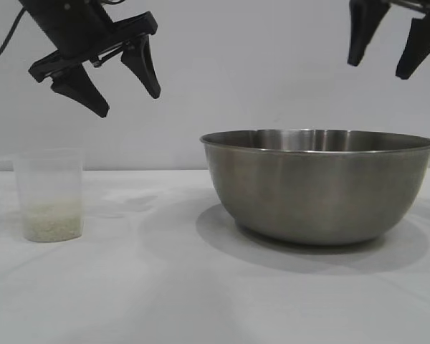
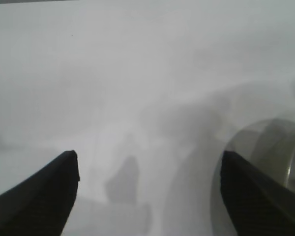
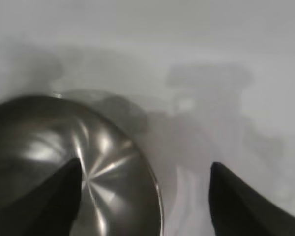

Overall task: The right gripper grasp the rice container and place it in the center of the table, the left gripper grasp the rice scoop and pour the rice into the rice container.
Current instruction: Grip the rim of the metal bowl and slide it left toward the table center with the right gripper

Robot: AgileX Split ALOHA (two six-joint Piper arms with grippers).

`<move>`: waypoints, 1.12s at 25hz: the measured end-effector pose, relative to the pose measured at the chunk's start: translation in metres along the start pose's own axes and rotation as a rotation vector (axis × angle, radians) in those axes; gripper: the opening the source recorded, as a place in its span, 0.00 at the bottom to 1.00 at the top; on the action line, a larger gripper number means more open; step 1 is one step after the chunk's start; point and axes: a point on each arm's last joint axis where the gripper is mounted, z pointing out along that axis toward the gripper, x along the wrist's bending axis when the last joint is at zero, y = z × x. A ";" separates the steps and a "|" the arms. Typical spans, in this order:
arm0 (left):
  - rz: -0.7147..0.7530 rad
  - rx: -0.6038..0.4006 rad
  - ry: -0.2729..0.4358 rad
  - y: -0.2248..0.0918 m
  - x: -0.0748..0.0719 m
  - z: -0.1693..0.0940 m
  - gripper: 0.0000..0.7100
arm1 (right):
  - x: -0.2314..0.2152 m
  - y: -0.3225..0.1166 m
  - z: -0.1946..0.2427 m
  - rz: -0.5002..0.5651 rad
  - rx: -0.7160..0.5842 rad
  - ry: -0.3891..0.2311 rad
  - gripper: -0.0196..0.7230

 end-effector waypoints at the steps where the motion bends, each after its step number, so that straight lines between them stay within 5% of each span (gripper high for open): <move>1: 0.000 0.000 0.000 0.000 0.000 0.000 0.74 | -0.001 -0.001 0.002 0.007 0.008 0.000 0.49; 20: 0.000 0.001 0.000 0.000 0.000 0.000 0.74 | -0.013 -0.030 0.093 0.065 0.253 0.010 0.49; 25: 0.000 0.001 0.000 0.000 0.000 0.000 0.74 | -0.015 -0.028 0.097 0.069 0.227 0.008 0.13; 28: 0.002 0.001 0.000 0.000 0.000 0.000 0.74 | -0.011 -0.028 0.098 0.059 0.229 0.008 0.03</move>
